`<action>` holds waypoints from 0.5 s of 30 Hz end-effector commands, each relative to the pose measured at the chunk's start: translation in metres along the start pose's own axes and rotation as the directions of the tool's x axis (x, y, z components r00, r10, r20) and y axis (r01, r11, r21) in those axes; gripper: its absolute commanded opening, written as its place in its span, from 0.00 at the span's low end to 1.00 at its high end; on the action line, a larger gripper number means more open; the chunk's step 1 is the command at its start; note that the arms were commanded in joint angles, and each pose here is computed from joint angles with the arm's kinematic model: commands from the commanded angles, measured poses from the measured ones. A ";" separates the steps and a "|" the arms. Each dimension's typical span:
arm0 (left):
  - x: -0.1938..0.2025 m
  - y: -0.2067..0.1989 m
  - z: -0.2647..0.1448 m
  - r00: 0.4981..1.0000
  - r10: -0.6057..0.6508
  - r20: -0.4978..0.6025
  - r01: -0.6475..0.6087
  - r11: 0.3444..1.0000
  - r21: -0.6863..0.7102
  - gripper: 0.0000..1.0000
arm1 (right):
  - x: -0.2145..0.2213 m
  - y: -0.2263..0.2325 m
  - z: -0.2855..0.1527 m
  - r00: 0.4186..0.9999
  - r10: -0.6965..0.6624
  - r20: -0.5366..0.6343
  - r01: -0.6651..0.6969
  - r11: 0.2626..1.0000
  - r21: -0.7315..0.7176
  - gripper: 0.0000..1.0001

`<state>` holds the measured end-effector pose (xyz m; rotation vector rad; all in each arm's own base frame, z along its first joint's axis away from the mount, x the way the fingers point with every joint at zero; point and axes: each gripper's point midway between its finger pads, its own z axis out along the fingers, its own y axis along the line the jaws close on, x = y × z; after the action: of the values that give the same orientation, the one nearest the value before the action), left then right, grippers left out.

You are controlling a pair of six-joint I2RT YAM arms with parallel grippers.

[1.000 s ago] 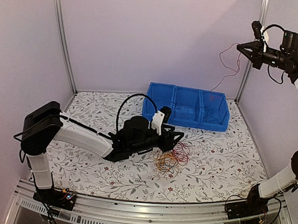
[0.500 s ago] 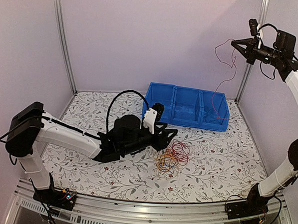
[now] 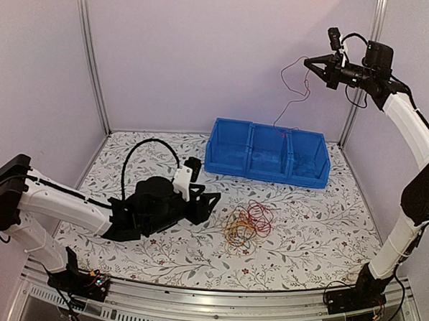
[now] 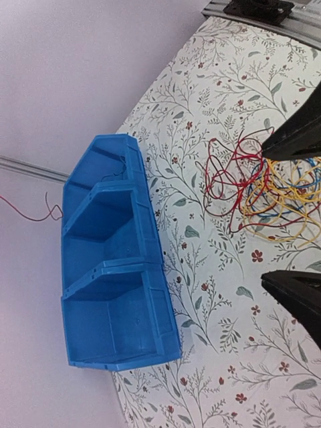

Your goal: Untangle the cables

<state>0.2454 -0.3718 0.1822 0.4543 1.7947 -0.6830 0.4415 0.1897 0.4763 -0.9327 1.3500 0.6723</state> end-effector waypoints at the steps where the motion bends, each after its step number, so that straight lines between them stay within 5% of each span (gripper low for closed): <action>1: 0.003 0.015 -0.015 1.000 -0.024 0.001 0.024 0.997 -0.067 0.56 | -0.004 -0.018 0.018 1.000 -0.011 0.020 0.010 1.000 0.028 0.00; 15: 0.007 0.022 -0.021 1.000 -0.017 -0.016 0.015 0.995 -0.096 0.57 | 0.125 -0.060 0.074 0.983 0.087 -0.164 -0.075 0.994 0.080 0.00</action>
<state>0.2444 -0.3428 0.1714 0.3874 1.8436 -0.6138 0.5309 0.2115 0.3972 -0.8940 1.4861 0.6563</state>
